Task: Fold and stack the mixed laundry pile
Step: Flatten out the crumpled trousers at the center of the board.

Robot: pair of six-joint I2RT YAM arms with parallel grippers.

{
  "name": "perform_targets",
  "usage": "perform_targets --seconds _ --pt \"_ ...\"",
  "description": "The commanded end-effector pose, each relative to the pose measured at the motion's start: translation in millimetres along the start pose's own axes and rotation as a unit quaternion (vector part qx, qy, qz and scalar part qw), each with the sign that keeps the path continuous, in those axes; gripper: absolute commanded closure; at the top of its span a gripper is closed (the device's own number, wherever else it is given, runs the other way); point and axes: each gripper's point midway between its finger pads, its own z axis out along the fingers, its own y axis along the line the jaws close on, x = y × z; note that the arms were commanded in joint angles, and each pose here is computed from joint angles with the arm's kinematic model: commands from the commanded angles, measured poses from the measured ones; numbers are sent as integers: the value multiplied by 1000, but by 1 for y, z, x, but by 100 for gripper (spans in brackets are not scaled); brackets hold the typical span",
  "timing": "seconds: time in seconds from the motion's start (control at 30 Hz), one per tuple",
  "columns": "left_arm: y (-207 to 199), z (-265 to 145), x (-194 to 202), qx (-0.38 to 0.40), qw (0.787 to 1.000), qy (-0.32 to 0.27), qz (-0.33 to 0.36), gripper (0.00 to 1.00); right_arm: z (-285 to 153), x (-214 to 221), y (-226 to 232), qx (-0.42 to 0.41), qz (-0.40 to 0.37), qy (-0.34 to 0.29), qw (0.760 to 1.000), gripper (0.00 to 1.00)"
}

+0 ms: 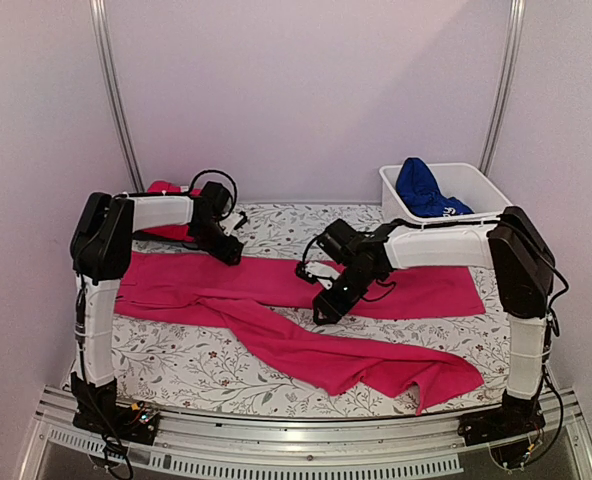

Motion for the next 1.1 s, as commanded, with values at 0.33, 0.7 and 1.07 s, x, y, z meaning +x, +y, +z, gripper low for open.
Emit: perform_targets --seconds 0.33,0.7,1.07 --pt "-9 27 16 29 999 28 20 62 51 36 -57 136 5 97 986 58" --pt "-27 -26 -13 85 995 -41 27 100 29 49 -25 61 5 81 995 100" --pt "-4 -109 -51 16 984 -175 19 100 -44 31 2 -22 37 -6 999 92"
